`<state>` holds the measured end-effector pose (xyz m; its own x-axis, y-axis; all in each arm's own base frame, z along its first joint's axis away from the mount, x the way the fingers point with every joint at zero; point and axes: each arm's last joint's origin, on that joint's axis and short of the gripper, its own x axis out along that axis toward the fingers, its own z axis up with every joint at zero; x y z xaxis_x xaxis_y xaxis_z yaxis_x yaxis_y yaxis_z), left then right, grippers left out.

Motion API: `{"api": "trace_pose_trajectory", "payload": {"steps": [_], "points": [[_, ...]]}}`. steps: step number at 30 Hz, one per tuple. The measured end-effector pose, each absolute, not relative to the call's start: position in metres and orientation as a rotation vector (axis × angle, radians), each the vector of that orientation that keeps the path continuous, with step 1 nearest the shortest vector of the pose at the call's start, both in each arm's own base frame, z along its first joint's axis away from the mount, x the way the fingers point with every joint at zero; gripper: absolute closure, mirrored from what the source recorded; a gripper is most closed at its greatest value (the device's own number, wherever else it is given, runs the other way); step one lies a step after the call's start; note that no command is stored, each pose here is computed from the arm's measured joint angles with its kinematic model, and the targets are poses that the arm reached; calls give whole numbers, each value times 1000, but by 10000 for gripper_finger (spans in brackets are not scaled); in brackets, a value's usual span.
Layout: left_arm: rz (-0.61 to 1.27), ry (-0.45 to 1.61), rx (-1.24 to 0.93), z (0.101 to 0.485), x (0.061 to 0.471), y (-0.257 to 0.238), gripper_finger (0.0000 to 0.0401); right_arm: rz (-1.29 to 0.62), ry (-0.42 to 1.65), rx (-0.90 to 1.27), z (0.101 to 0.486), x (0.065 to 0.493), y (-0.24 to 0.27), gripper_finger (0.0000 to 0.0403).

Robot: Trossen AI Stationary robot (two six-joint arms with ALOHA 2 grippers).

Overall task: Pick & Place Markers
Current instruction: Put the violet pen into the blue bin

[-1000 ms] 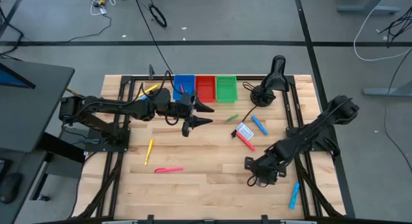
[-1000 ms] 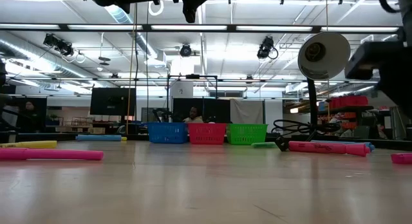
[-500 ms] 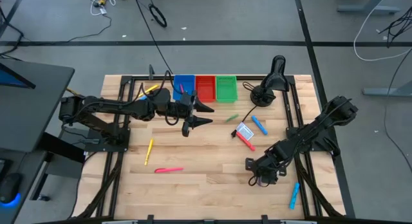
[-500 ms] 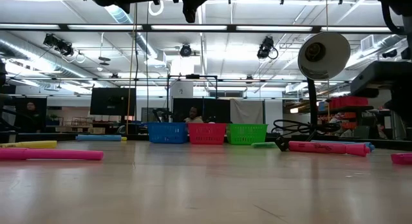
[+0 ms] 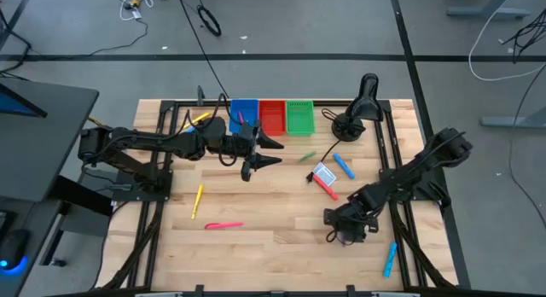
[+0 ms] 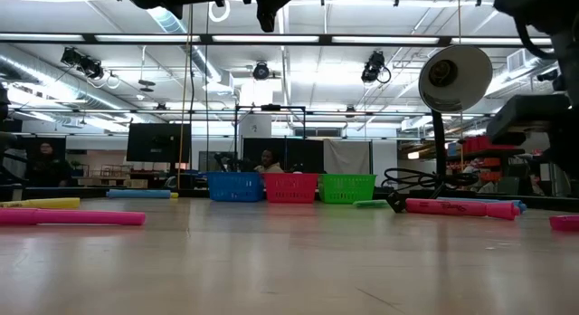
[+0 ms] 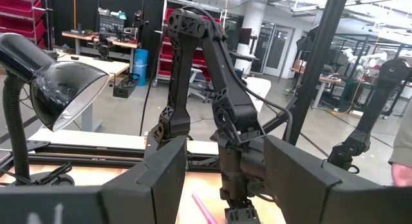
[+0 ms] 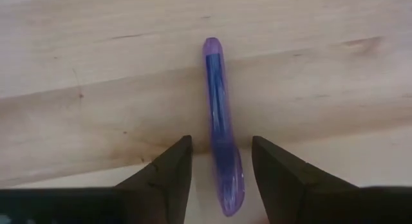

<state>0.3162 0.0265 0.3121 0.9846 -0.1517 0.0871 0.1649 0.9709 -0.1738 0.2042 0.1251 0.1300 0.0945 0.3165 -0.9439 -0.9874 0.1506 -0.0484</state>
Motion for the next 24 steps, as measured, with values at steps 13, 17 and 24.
{"api": "trace_pose_trajectory", "payload": {"steps": [13,17,24], "points": [[-160,-73,-182,312,316,27,190,1215,981,-918,124,207,125,290],[-160,-73,-181,312,316,27,190,1197,982,-915,124,208,125,339],[-160,-73,-181,312,316,27,190,1140,1015,-847,127,208,125,383]]}}
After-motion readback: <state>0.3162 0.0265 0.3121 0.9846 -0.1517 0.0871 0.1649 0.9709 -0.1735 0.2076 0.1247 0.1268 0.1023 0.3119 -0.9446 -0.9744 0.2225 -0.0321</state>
